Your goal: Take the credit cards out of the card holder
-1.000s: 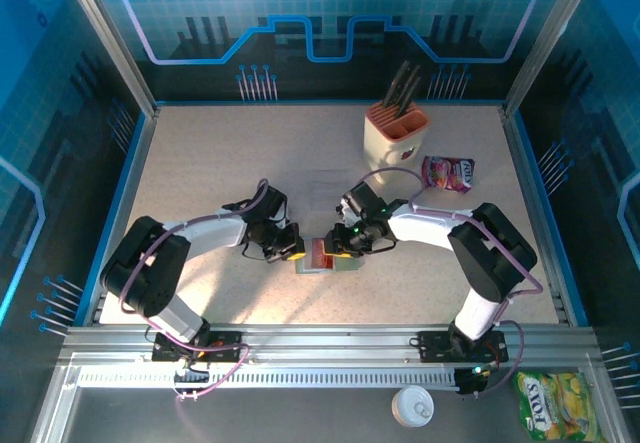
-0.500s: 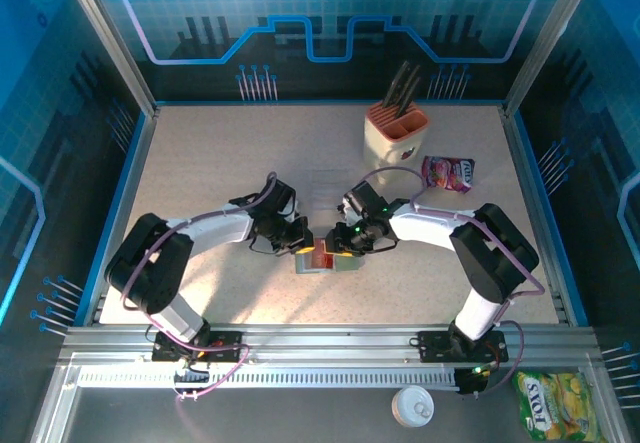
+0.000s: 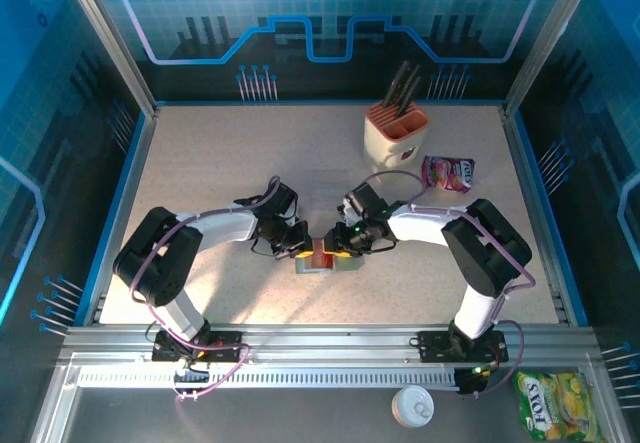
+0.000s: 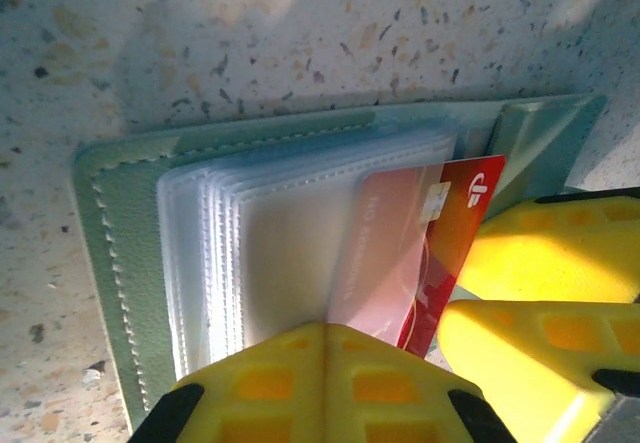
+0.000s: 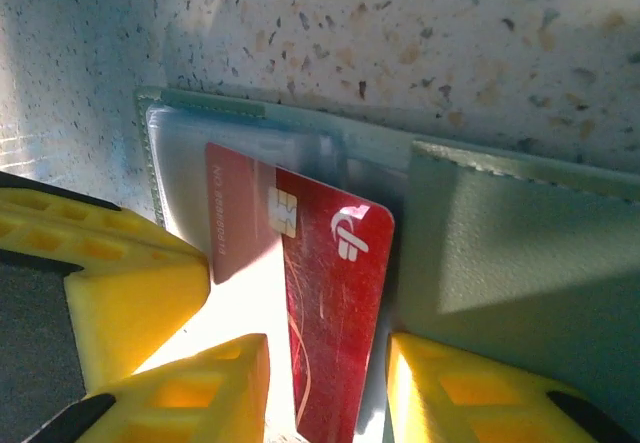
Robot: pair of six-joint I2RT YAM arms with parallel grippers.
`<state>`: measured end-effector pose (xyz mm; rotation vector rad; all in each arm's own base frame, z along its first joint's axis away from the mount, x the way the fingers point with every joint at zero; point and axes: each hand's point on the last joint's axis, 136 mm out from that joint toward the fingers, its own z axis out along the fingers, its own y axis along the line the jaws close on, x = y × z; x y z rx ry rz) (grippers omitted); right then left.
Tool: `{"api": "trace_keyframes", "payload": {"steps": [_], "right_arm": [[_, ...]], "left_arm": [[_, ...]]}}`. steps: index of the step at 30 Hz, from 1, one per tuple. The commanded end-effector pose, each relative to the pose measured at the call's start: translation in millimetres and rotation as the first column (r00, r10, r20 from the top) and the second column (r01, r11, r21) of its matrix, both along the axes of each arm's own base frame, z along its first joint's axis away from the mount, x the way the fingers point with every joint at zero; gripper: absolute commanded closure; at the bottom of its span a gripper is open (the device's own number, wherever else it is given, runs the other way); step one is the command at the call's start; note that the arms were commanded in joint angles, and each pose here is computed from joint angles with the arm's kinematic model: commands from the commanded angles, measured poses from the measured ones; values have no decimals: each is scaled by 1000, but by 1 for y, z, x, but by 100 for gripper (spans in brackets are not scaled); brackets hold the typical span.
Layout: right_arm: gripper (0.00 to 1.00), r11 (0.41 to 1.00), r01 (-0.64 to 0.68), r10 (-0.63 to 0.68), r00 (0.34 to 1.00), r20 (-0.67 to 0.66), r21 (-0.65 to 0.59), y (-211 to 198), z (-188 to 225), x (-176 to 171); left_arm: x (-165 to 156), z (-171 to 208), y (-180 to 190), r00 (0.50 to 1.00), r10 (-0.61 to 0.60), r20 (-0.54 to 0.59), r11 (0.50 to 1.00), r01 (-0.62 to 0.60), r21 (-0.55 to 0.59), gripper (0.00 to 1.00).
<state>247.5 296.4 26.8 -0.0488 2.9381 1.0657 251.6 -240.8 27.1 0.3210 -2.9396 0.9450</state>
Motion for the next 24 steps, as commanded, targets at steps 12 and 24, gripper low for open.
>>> {"api": "trace_keyframes", "payload": {"steps": [12, 24], "right_arm": [[75, 998, 19, -19, 1000, -3, 64, 4, 6, 7], [88, 999, 41, -41, 999, 0, 7, -15, -1, 2]], "left_arm": [[-17, -22, 11, 998, -33, -63, 997, 37, 73, 100], [-16, -19, 11, 998, -34, -52, 997, 38, 73, 100]]}}
